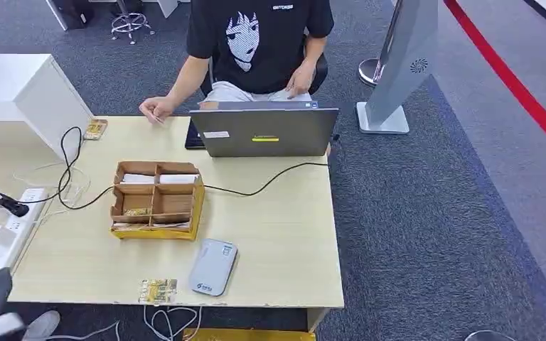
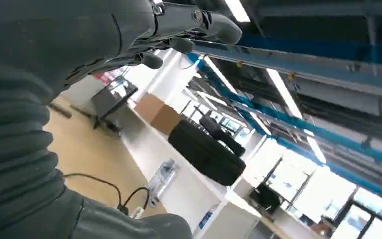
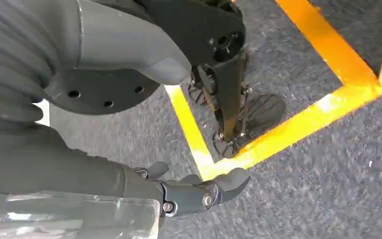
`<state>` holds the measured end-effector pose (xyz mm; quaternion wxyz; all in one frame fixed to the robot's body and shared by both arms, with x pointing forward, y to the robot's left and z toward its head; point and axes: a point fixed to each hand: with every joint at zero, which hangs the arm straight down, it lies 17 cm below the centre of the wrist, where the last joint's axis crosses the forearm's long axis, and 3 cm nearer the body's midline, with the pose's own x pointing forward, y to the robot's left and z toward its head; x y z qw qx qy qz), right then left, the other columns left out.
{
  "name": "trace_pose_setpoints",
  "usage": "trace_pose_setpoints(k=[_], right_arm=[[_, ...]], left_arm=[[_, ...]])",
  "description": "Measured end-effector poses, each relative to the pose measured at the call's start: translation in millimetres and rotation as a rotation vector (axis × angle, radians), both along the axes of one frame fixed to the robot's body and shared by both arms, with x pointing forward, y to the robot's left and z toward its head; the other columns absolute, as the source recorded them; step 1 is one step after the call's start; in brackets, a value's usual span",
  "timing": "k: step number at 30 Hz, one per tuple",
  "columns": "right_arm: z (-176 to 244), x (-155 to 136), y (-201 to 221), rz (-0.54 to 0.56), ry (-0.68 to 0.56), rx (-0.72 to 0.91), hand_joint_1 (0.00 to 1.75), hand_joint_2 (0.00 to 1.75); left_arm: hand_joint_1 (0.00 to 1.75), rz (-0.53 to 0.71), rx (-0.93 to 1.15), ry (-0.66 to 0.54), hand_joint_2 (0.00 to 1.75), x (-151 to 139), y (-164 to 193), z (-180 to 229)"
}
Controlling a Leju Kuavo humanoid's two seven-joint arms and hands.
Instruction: Pass the card to the sensor for recognition and then transmit it.
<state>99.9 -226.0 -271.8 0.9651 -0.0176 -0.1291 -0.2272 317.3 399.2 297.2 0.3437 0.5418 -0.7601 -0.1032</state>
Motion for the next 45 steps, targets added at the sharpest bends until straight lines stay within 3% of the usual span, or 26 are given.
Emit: trace_pose_setpoints(k=[6, 11, 13, 21, 36, 37, 45], right_arm=[[2.6, 12.2, 7.6, 0.137, -0.022, -0.002, 0.00, 1.75], [2.4, 11.3, 10.6, 0.201, -0.015, -0.007, 0.00, 1.75], [2.4, 11.5, 11.3, 0.216, -0.017, -0.010, 0.00, 1.75], [2.5, 10.8, 13.0, 0.241, -0.018, -0.012, 0.00, 1.75], [2.1, 10.0, 11.4, 0.243, -0.015, -0.021, 0.00, 1.75], [2.1, 9.9, 11.4, 0.243, -0.014, -0.021, 0.00, 1.75], [2.2, 10.2, 11.4, 0.249, -0.017, -0.023, 0.00, 1.75]], left_arm=[[0.00, 0.087, 0.343, 0.225, 1.75, 153.5, 19.9, 6.5], [0.00, 0.170, 0.593, 0.372, 1.75, 241.1, 30.3, 11.4], [0.00, 0.189, 0.680, 0.424, 1.75, 263.8, 30.1, 10.8], [0.00, 0.204, 0.777, 0.530, 1.75, 294.3, 40.5, 0.7], [0.00, 0.159, 0.837, 0.437, 1.75, 305.7, 1.2, 23.9], [1.75, 0.158, 0.837, 0.435, 1.75, 305.9, 0.4, 24.5], [1.75, 0.137, 0.808, 0.442, 1.75, 306.6, -2.5, 22.3]])
